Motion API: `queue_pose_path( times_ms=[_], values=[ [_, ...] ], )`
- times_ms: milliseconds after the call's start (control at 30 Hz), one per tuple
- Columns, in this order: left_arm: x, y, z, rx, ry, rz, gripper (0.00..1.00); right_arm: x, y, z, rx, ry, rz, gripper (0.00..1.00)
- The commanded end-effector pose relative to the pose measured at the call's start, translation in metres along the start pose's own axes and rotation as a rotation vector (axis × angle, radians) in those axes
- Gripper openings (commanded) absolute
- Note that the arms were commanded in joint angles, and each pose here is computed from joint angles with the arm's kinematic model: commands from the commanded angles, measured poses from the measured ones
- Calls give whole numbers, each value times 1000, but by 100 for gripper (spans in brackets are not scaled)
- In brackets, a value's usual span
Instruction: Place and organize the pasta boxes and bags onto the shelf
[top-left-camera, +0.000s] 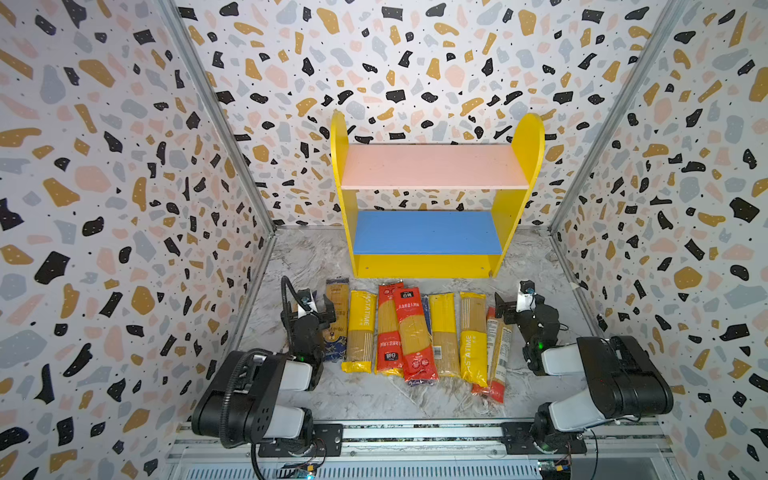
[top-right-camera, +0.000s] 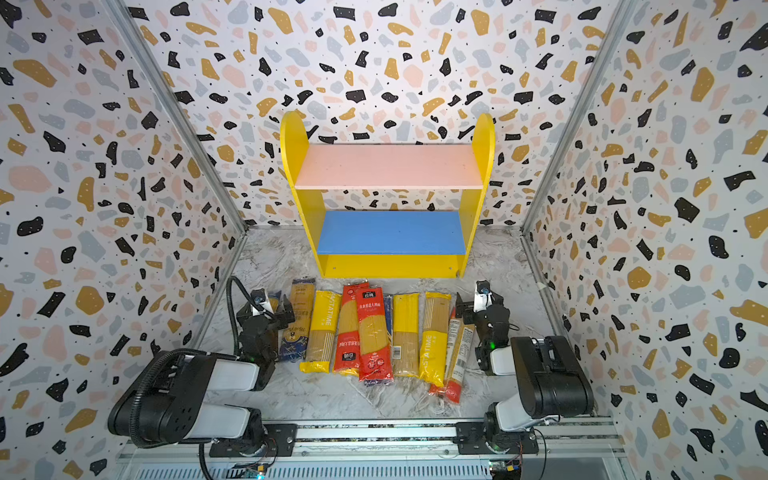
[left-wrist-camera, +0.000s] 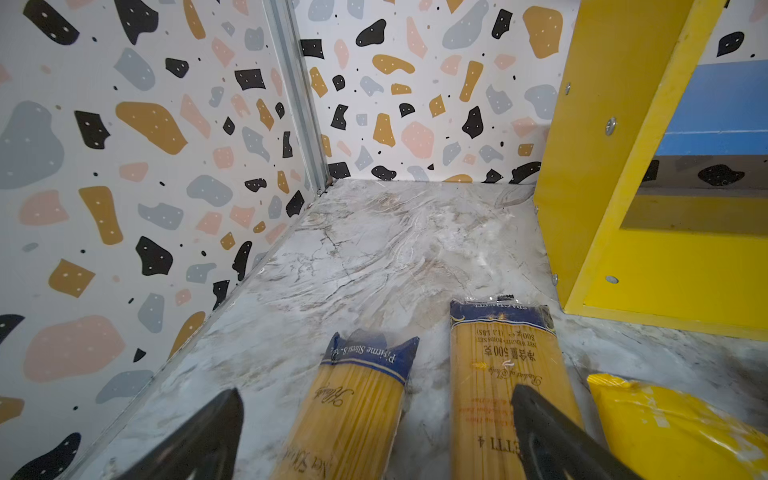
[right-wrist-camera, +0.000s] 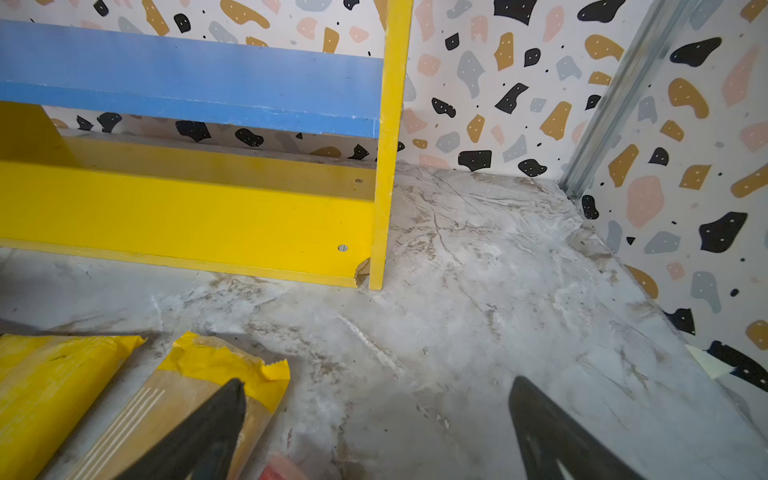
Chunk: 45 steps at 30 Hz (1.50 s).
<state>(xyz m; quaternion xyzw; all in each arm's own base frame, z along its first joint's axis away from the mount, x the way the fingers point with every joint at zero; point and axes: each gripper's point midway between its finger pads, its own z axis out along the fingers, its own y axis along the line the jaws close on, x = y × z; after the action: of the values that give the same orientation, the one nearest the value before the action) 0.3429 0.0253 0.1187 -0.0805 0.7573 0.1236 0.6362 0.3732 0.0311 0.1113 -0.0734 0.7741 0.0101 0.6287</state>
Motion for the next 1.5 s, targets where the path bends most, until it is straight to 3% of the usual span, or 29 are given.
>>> queue_pose_path(
  times_ms=[0,1167,1233,1367,1467],
  values=[
    [-16,1,1,-4,-54,-33,100,-12,1,0,0,-36,-13,99],
    [-16,1,3,6,-51,-34,100,-13,-3,-1,-20,-40,8,99],
    [-17,1,2,8,-54,-37,100,-15,-10,0,20,-39,25,99],
    [-24,-4,5,23,-46,-25,97,-23,-33,14,135,78,101,99],
    [-37,4,13,-36,-13,-36,93,-31,-32,10,170,100,158,100]
  ],
)
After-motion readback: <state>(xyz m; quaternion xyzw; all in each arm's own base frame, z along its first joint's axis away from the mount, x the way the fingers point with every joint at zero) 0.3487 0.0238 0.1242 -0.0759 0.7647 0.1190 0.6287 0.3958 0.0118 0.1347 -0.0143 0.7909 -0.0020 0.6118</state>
